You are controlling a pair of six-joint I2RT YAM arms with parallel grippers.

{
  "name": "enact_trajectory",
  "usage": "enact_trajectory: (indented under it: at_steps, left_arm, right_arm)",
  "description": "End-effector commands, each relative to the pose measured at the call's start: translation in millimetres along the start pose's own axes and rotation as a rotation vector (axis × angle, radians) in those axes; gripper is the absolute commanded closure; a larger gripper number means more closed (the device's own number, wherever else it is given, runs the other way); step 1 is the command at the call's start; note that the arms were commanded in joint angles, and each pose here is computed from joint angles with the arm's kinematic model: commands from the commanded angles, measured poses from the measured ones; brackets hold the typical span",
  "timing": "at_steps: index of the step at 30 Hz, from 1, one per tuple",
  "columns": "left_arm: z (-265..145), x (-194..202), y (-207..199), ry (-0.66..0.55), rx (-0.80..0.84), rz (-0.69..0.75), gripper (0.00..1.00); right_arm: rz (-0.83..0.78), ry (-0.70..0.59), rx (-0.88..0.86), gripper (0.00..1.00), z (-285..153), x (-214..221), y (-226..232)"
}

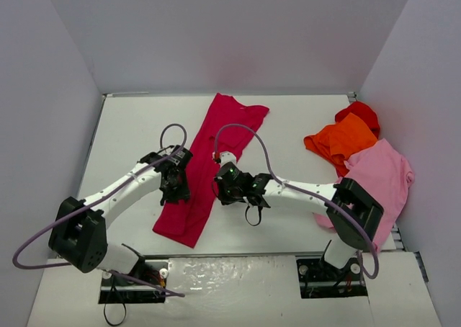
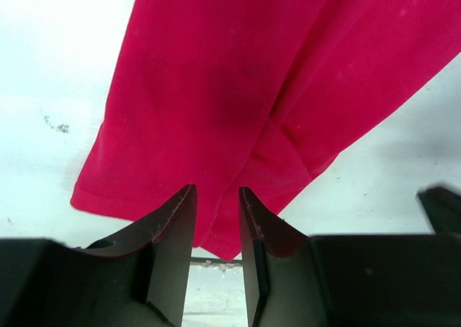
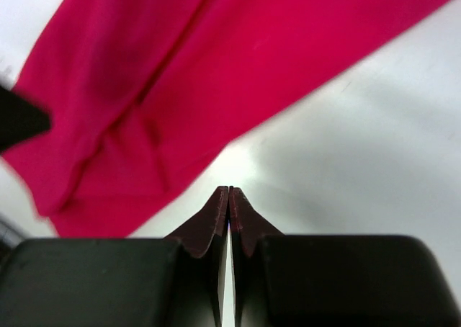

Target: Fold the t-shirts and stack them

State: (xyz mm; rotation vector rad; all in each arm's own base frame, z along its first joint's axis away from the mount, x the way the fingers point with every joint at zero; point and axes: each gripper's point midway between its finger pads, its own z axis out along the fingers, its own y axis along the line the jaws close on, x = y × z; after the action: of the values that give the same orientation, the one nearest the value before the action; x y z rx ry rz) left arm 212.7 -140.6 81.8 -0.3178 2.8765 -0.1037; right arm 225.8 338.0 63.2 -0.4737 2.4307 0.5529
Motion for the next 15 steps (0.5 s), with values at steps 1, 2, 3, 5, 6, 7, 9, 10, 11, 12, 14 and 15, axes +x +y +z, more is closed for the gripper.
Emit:
enact_trajectory:
  at_steps: [1,2,3,5,6,7,9,10,11,12,14,15]
  left_arm:
    - [-5,-32,-28,-0.054,0.048,0.044,0.89]
    - [-5,-33,-28,-0.056,0.044,0.045,0.90]
    - [-9,-39,-34,-0.067,0.055,0.054,0.99]
    - [-11,-42,-37,-0.082,0.063,0.056,1.00]
    - [-12,-44,-38,-0.089,0.067,0.056,1.00]
    - [-13,-45,-39,-0.095,0.071,0.057,1.00]
    - [-7,-37,-37,-0.078,0.075,0.054,1.00]
    - [-4,-33,-34,-0.067,0.071,0.051,1.00]
    - [0,-27,-31,-0.054,0.064,0.045,1.00]
    - [-1,-23,-34,-0.039,0.088,0.040,1.00]
    - [4,-14,-34,-0.020,0.109,0.028,1.00]
    - [7,-10,-34,-0.010,0.116,0.023,1.00]
  right_arm:
    - [0.003,-0.133,0.093,1.00,23,-75,-28]
    - [0.003,-0.135,0.095,1.00,23,-77,-29]
    - [0.023,-0.153,0.130,1.00,25,-93,-50]
    - [0.061,-0.191,0.190,1.00,33,-127,-84]
    - [0.079,-0.209,0.220,1.00,36,-143,-103]
    - [0.096,-0.224,0.250,1.00,39,-158,-122]
    - [0.120,-0.209,0.307,1.00,57,-166,-154]
    - [0.135,-0.209,0.333,1.00,64,-172,-170]
    - [0.152,-0.217,0.355,1.00,70,-180,-185]
    - [0.165,-0.227,0.367,1.00,75,-188,-196]
    - [0.185,-0.268,0.370,1.00,76,-213,-210]
    - [0.186,-0.276,0.361,1.00,83,-221,-213]
